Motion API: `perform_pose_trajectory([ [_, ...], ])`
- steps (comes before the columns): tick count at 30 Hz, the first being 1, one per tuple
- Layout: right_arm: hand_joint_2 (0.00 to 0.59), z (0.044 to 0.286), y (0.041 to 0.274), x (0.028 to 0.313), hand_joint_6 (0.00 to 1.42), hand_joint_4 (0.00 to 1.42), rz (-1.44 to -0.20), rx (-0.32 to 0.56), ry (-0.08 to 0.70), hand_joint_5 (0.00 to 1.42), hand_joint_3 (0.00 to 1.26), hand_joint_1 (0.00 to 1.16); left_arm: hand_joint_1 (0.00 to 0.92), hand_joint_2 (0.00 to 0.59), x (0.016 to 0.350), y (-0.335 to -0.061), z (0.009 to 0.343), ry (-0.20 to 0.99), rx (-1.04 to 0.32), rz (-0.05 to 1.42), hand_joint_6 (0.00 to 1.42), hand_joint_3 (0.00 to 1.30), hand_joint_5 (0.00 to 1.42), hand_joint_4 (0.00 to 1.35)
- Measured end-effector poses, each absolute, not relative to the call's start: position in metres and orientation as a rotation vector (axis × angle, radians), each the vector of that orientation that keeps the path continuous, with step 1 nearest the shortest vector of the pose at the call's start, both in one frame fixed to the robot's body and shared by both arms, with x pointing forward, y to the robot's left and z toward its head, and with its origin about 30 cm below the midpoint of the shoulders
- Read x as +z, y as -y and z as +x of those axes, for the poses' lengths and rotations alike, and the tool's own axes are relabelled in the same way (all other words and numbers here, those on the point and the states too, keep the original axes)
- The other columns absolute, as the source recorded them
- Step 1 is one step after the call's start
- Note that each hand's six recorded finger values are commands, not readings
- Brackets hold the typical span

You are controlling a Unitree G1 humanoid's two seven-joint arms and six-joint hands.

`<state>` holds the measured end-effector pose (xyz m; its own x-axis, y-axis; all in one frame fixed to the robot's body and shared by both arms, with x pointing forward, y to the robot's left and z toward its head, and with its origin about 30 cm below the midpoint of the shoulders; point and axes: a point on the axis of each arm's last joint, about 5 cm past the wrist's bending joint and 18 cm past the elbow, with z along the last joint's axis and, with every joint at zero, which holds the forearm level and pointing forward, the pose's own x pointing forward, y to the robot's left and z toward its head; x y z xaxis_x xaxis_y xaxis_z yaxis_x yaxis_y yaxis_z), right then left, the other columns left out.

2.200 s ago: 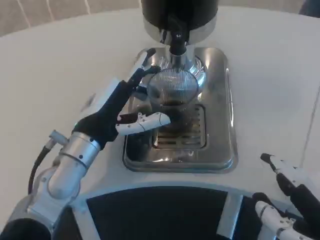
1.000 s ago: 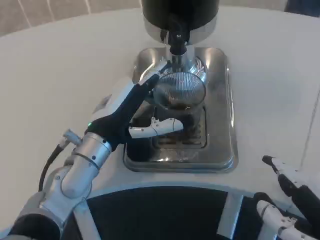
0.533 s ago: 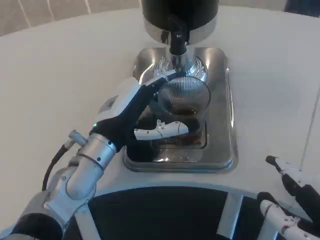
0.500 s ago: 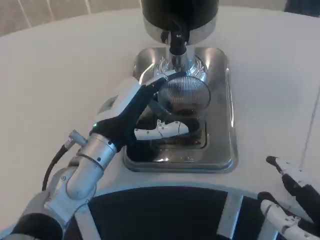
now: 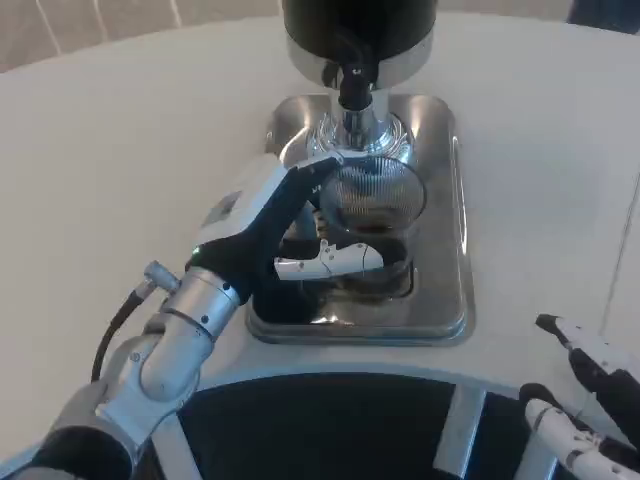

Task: Grasp the cup under the faucet to collect the drink, then remove the cup.

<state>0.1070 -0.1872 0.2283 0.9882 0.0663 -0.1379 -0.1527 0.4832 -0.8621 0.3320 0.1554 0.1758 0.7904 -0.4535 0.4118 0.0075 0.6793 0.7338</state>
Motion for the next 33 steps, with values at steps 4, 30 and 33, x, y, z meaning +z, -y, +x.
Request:
perform_pose_trajectory([
  [4,0.494,0.107,0.187,0.228,0.00,0.00,-1.056,0.126,-0.089,0.00,0.03,0.13,0.380,0.075,0.176,-0.154,0.332,0.626,-0.270,0.790,1.11,0.56,0.85,0.59],
  [30,0.483,0.108,0.189,0.227,0.00,0.00,-1.052,0.113,-0.079,0.00,0.03,0.18,0.597,0.043,0.166,-0.156,0.321,0.690,-0.155,0.729,1.42,0.96,1.36,1.15],
  [33,0.483,0.108,0.189,0.228,0.00,0.00,-1.055,0.114,-0.073,0.00,0.03,0.18,0.603,0.034,0.168,-0.163,0.319,0.697,-0.162,0.747,1.42,0.96,1.36,1.15],
])
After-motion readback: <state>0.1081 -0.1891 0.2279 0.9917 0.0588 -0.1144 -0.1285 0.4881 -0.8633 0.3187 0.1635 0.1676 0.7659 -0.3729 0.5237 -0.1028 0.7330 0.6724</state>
